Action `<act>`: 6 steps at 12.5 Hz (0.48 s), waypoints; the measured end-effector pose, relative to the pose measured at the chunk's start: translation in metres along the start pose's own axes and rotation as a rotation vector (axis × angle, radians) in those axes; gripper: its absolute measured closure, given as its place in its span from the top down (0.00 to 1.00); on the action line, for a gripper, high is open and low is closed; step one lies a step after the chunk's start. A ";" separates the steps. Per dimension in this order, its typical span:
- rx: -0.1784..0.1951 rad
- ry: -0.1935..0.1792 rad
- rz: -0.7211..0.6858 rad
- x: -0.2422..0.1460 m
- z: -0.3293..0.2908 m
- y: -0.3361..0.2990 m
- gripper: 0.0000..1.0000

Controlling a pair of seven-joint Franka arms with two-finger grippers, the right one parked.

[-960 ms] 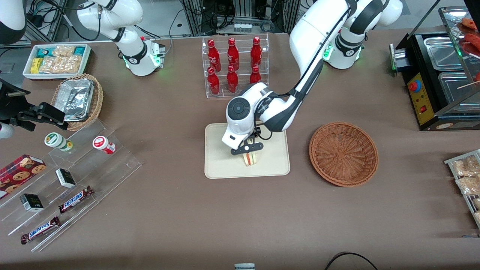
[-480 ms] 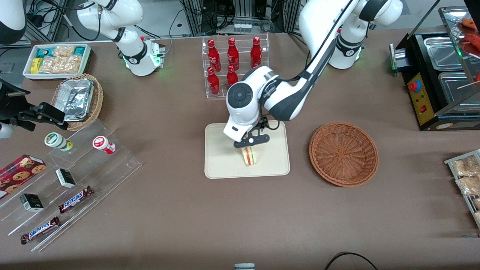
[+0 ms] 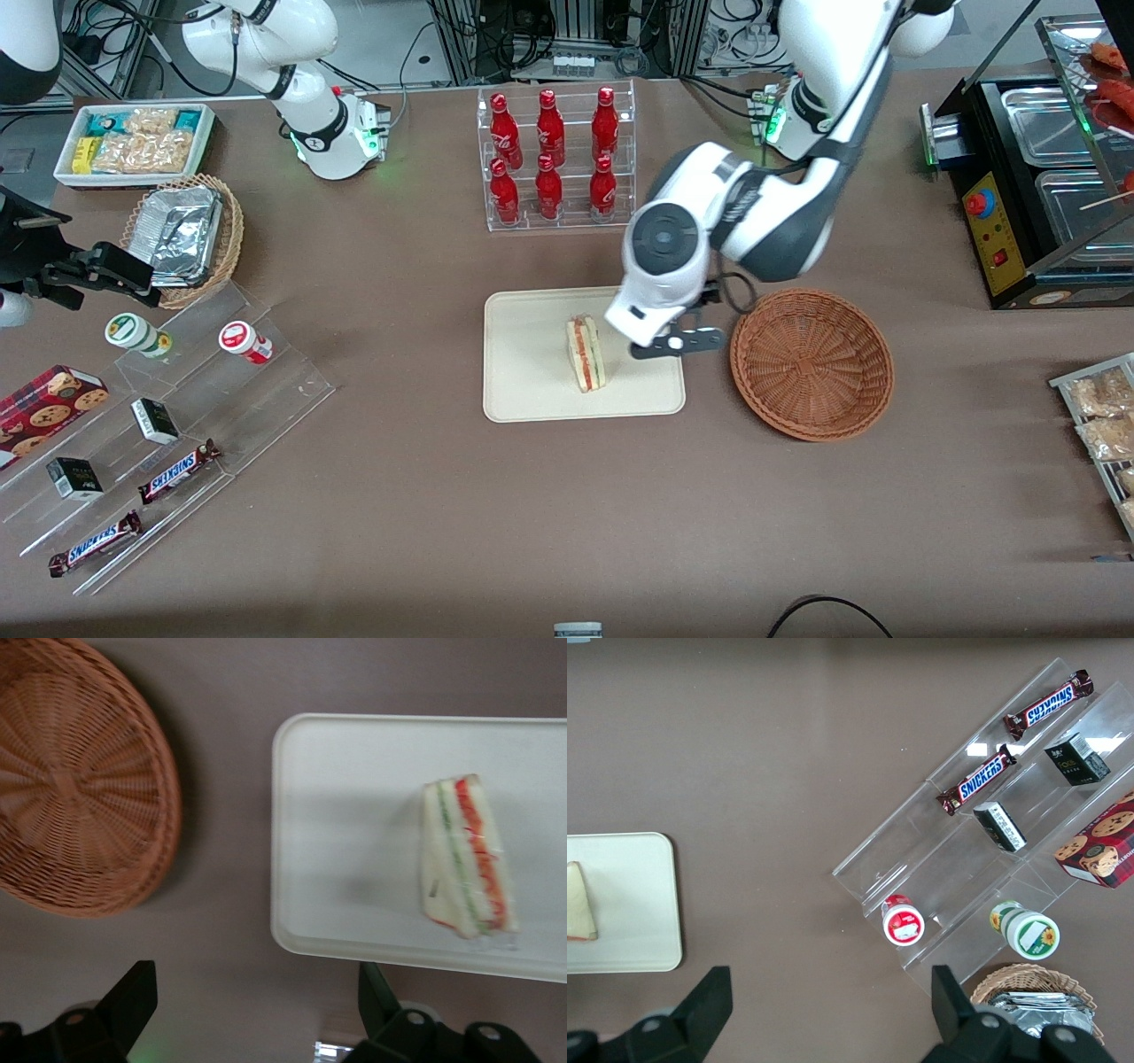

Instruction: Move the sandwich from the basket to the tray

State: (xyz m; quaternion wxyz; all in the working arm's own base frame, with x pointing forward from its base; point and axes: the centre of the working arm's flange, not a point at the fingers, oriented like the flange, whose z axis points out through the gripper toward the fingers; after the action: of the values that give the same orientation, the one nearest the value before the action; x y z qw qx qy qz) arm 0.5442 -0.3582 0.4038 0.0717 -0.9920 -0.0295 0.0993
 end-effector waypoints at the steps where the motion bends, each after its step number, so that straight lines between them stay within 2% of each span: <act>1: -0.004 -0.004 0.023 0.007 -0.005 -0.030 1.00; 4: -0.021 -0.019 0.100 0.019 -0.016 -0.126 1.00; 6: -0.026 -0.045 0.143 0.015 -0.024 -0.179 1.00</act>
State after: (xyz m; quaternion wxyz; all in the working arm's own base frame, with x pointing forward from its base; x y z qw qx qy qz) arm 0.5559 -0.1833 0.4506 0.0510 -0.9900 0.0385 0.1260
